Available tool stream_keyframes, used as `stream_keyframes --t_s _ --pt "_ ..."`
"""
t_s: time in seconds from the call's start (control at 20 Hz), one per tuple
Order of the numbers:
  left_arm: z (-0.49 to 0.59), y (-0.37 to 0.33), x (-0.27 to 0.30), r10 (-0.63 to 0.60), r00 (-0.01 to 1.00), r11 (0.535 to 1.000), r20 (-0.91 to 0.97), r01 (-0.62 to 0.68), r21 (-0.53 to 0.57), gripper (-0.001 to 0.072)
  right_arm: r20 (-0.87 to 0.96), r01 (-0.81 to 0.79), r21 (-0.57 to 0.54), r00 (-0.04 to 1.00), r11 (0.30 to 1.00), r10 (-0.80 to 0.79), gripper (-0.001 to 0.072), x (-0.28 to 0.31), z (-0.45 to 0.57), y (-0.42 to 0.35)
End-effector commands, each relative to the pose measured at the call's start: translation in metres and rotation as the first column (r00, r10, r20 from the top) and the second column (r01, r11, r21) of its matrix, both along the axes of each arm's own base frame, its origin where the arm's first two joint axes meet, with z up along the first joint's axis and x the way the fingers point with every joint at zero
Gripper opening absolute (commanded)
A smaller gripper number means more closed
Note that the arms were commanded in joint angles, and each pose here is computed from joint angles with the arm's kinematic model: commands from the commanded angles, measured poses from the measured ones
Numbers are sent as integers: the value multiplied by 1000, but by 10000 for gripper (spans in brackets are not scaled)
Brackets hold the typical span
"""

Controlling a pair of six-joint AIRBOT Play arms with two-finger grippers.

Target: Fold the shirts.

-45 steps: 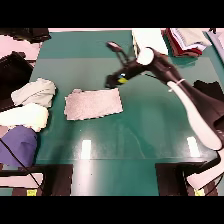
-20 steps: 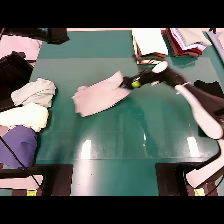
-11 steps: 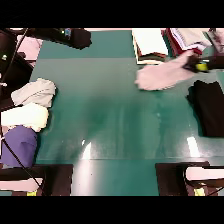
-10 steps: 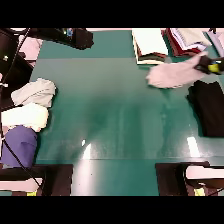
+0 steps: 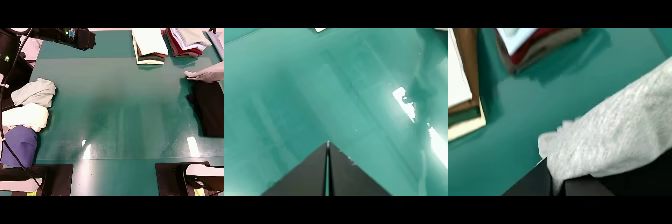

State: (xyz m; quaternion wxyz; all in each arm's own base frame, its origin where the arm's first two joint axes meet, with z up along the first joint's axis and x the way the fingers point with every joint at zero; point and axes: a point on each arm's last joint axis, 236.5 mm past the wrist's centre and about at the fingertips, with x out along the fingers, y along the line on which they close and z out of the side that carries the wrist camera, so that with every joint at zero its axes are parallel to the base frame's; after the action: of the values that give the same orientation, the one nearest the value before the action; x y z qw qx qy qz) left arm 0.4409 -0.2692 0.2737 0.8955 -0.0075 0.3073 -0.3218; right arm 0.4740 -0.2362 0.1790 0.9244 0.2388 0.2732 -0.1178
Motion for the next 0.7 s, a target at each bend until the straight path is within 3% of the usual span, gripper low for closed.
stream_keyframes --t_s 0.0,0.2,0.45,0.65 --pt "-4 0 -3 -6 1000 1000 -18 6 11 20 97 37 -69 995 997 -30 13 4 44 -16" --pt "-7 1 -5 -10 1000 1000 -30 10 18 20 76 11 -83 997 996 -5 13 -2 52 -9" --pt "-11 2 -9 -17 999 999 -49 18 32 21 -152 -12 -174 988 985 -14 13 -48 27 -14" --pt "-12 2 -10 -18 998 999 -53 20 35 20 -306 10 -128 951 992 -49 13 -100 -9 -11"
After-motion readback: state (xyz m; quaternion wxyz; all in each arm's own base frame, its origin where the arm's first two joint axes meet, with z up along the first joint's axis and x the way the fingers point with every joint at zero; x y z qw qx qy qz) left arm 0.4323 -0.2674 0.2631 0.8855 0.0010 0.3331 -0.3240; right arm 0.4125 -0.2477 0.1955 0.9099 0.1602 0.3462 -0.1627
